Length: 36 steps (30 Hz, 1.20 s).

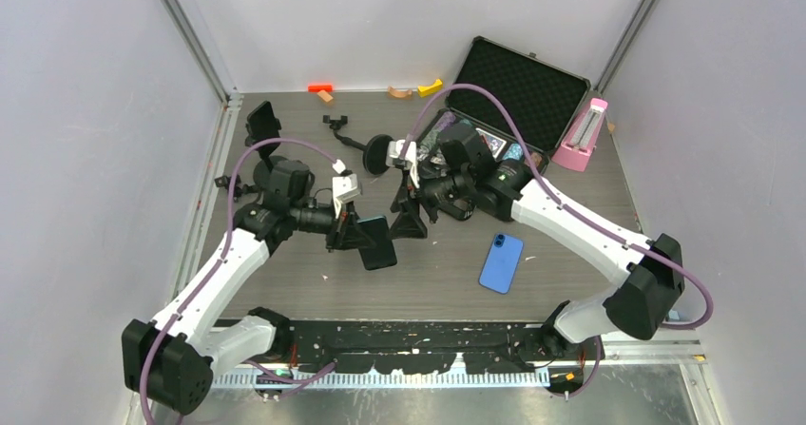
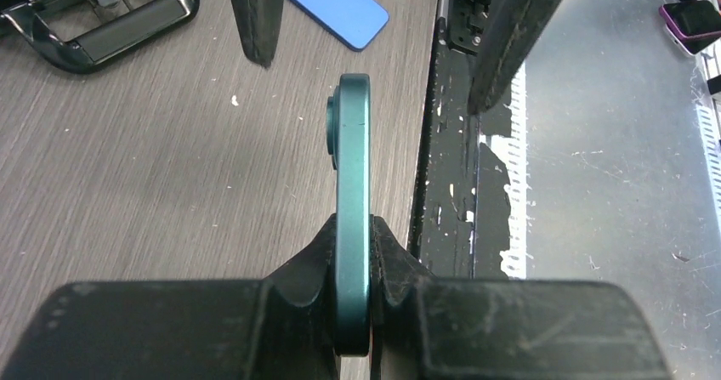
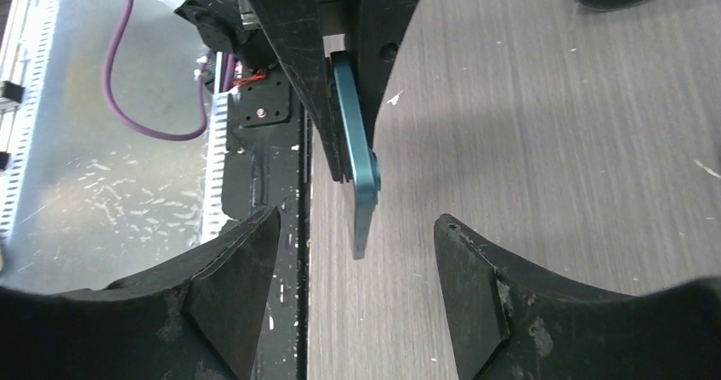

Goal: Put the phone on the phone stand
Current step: Adjust the phone.

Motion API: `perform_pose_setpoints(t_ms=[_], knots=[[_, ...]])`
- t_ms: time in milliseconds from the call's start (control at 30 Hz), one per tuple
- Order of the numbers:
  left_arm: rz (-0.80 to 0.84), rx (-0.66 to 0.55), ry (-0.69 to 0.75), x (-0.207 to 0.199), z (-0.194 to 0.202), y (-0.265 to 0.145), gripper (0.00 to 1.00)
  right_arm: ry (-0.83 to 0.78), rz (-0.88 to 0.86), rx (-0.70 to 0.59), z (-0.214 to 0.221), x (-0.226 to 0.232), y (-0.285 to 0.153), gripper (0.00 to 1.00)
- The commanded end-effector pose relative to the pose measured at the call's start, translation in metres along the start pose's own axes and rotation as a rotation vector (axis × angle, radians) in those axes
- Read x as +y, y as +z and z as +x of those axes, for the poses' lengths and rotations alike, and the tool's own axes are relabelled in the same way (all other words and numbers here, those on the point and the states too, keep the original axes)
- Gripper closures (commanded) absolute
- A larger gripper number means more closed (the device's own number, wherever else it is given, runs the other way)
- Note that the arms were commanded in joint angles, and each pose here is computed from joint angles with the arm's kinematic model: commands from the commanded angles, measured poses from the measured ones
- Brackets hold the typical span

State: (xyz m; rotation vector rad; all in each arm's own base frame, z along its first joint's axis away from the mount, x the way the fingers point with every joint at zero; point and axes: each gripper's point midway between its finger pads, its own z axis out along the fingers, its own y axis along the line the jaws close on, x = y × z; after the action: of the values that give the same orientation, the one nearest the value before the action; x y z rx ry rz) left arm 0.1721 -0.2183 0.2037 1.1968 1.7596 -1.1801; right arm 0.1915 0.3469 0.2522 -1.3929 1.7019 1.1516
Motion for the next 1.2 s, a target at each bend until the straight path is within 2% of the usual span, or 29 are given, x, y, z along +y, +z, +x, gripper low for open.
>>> perform_pose_setpoints(t_ms=[0,200,533,667,1167], knots=[[0.055,-0.072,0.147,-0.005,-0.033,0.004,1.00,0.044,-0.109,0.017,0.001,0.016,0.008,0.28],[0.081,-0.073,0.161,-0.010,-0.031,0.008,1.00,0.073,-0.141,0.041,0.009,0.014,0.021,0.33],[0.115,-0.076,0.157,-0.014,-0.025,0.012,1.00,0.091,-0.190,0.065,0.012,0.018,0.036,0.58],[0.112,-0.073,0.155,-0.013,-0.022,0.013,1.00,0.082,-0.189,0.068,0.010,0.019,0.035,0.65],[0.114,-0.064,0.152,-0.013,-0.013,0.014,1.00,0.022,-0.163,0.050,-0.001,0.027,0.019,0.67]])
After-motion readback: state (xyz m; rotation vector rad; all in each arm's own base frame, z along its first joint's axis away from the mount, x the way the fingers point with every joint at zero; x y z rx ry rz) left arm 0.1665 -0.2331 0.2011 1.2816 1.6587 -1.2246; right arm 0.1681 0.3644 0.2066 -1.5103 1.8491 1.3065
